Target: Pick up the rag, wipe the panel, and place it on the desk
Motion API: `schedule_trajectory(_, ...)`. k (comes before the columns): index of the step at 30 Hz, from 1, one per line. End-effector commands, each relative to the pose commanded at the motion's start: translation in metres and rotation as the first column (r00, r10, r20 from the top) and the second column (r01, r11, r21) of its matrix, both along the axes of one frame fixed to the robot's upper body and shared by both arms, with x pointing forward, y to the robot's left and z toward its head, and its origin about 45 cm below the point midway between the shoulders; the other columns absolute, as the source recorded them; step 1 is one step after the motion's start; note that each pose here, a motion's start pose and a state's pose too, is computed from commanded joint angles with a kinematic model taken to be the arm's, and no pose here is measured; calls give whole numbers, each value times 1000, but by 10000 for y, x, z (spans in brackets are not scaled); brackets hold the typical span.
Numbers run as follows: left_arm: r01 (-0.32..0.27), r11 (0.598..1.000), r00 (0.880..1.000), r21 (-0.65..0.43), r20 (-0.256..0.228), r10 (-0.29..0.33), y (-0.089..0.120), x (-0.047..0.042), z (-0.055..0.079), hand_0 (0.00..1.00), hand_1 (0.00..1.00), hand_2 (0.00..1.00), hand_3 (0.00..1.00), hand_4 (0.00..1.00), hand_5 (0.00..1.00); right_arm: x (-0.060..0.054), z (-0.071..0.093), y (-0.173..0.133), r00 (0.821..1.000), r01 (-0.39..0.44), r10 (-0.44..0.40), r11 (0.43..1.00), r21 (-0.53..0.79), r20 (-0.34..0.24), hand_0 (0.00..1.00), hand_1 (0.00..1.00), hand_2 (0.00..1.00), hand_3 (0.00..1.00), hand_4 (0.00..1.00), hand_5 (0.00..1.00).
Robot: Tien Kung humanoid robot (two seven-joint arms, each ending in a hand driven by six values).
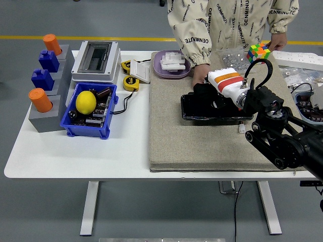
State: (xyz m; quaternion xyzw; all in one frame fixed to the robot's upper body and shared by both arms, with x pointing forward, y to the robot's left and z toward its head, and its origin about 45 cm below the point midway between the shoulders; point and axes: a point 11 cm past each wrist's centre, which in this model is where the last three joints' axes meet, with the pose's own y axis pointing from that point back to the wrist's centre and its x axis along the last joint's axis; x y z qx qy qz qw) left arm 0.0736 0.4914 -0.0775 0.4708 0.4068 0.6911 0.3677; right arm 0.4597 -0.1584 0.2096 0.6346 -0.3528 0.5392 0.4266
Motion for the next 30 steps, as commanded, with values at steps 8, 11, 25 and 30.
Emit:
schedule_trajectory(8, 4, 1000, 1000, 1, -1, -4, 4, 6, 3, 604, 636, 636, 560, 635, 444, -74, 34, 288, 998, -56, 56, 998, 25, 3, 220, 311, 377, 374, 909, 32)
schedule_trajectory(11, 4, 1000, 1000, 2, -4, -4, 7, -8, 2, 604, 636, 636, 560, 635, 444, -110, 23, 397, 997, -75, 76, 997, 35, -2, 220, 311, 377, 374, 909, 32)
schedule_trajectory(25, 6, 1000, 1000, 4, -13, -6, 18, -50, 0, 603, 635, 636, 560, 634, 443, -149, -119, 380, 996, -78, 78, 997, 6, -30, 223, 311, 377, 374, 910, 32)
schedule_trajectory(30, 7, 1000, 1000, 4, -14, -7, 16, -52, -2, 604, 636, 637, 560, 634, 443, -75, -174, 111, 999, -20, 19, 1000, -24, -37, 221, 311, 377, 375, 910, 32)
